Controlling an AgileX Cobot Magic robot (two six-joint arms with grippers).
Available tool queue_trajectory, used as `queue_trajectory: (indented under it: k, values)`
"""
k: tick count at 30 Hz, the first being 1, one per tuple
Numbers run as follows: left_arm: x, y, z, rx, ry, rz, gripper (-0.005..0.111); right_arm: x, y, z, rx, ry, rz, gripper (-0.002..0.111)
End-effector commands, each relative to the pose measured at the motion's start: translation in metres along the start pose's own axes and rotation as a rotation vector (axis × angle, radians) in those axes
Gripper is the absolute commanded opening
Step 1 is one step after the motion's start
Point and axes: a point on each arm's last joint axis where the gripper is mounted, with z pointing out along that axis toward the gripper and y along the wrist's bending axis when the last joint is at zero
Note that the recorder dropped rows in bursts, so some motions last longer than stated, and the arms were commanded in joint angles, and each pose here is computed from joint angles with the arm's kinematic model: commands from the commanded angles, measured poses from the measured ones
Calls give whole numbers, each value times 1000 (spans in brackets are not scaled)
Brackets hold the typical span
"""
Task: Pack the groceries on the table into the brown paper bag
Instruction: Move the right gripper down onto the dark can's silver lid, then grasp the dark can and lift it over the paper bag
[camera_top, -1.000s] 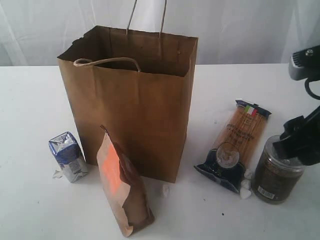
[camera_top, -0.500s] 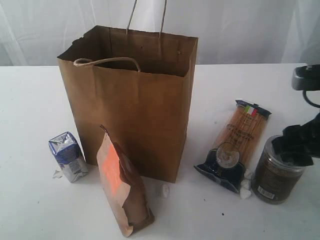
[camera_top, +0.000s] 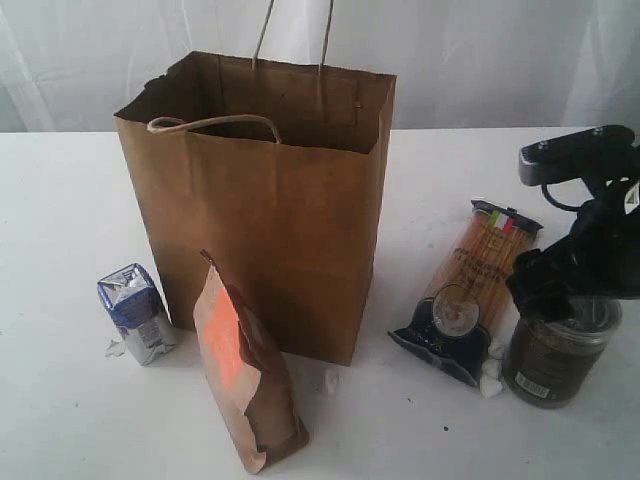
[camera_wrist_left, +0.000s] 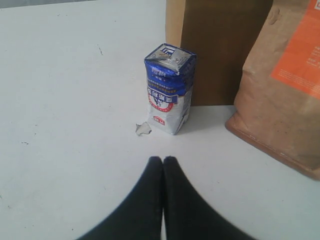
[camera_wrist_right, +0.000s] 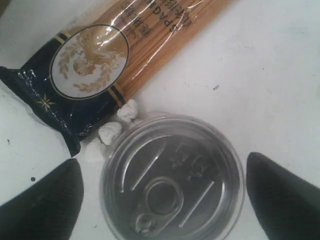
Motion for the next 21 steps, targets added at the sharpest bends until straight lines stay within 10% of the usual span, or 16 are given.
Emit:
queue_trajectory:
  k: [1,15,21]
  values:
    - [1,0,0,0,4,-6,1,-4,-1,12,-1,26,-11,82]
    - [1,0,0,0,4,-6,1,0,2,40,-17,121,-28,80]
    - [1,0,0,0,4,-6,1,1,2,40,-23,130,-21,52]
